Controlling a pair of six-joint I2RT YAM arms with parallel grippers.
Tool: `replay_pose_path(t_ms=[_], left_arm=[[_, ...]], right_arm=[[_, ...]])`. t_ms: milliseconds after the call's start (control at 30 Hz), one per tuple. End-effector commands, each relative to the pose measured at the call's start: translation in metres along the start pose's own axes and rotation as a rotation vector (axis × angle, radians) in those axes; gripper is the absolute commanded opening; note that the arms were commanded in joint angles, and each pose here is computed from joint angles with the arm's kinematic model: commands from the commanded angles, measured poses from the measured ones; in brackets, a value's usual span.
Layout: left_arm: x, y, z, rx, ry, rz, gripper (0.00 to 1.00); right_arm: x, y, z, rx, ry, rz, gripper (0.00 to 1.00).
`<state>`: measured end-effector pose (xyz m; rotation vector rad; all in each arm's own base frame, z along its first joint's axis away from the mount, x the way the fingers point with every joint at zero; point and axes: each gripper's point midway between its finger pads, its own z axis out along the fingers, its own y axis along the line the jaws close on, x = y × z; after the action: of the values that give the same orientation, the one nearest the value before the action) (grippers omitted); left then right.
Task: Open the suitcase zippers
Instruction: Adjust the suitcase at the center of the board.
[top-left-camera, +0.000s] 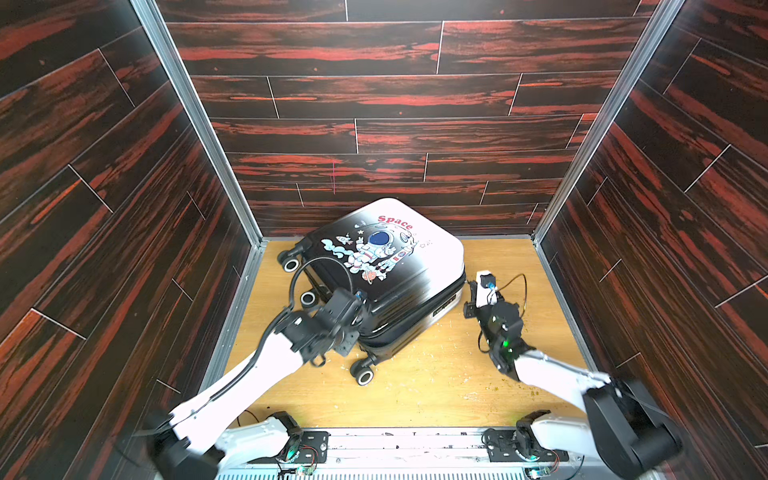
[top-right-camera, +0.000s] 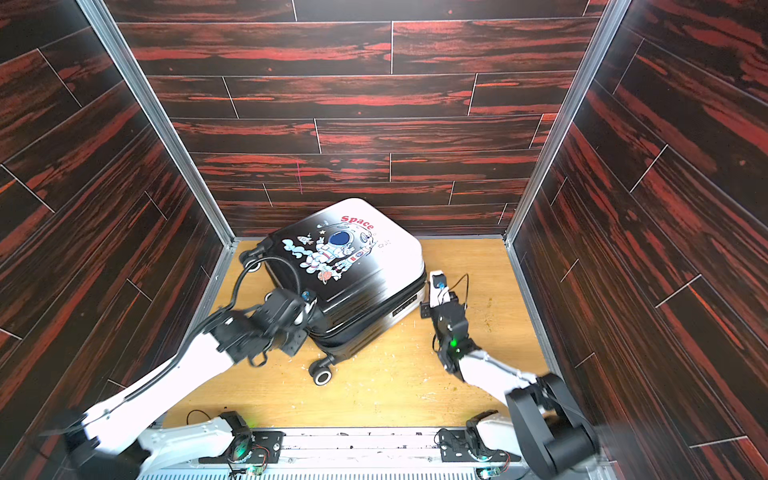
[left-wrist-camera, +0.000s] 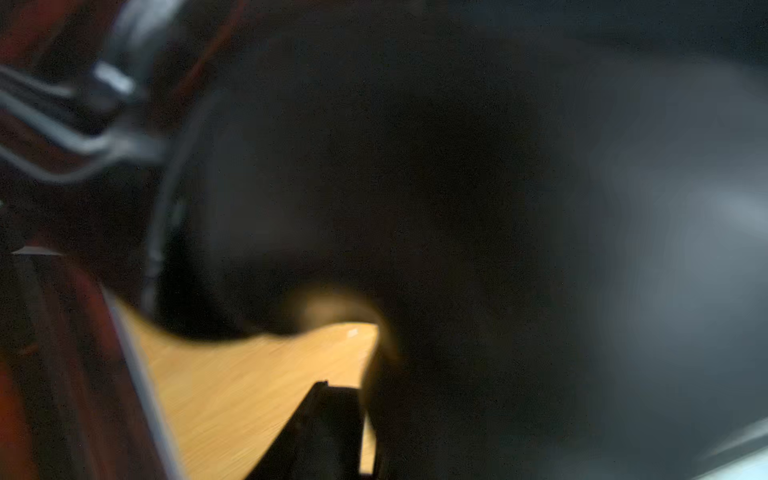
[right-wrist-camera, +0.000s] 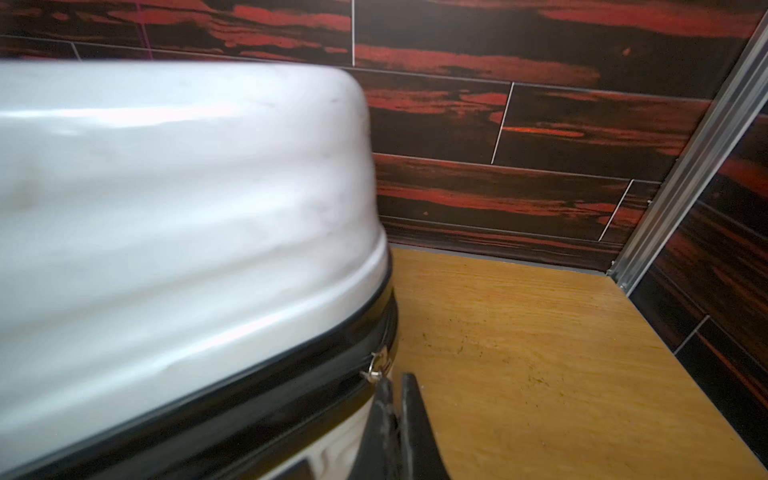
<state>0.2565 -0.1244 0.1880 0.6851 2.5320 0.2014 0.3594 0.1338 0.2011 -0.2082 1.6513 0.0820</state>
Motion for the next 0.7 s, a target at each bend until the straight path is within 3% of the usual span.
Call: replay_pose_path(t_ms=[0,100,167,300,500,667], left_arm=[[-0.059,0.136,-0.021,-0.472,-0.255,-0.725,0.22],[-0.072,0.145,-0.005,-0.487,-0.222,-0.789,0.40],[-0.078,0.148,-0.005,-0.489,-0.236,-0.806,0.65],[-0.065,0.150,-0.027,-0.485,-0.253,-0.839,0.94],[-0.034,0.132,-0.060,-0.326,-0.311,-0.893,0.99],[-0.023,0.075,-0.049,0.038,-0.335,-1.182,1.00]], right_arm=[[0.007,0.001,-0.023,0.073,0.038,0.001,0.00],[0.011,0.039,-0.042,-0.026,0.059,-0.003,0.00],[0.018,0.061,-0.052,-0.077,0.084,-0.003,0.00],[0.032,0.089,-0.065,-0.148,0.125,0.023,0.00],[0.042,0.126,-0.074,-0.234,0.153,0.052,0.00],[0.042,0.158,-0.086,-0.307,0.150,0.060,0.00]])
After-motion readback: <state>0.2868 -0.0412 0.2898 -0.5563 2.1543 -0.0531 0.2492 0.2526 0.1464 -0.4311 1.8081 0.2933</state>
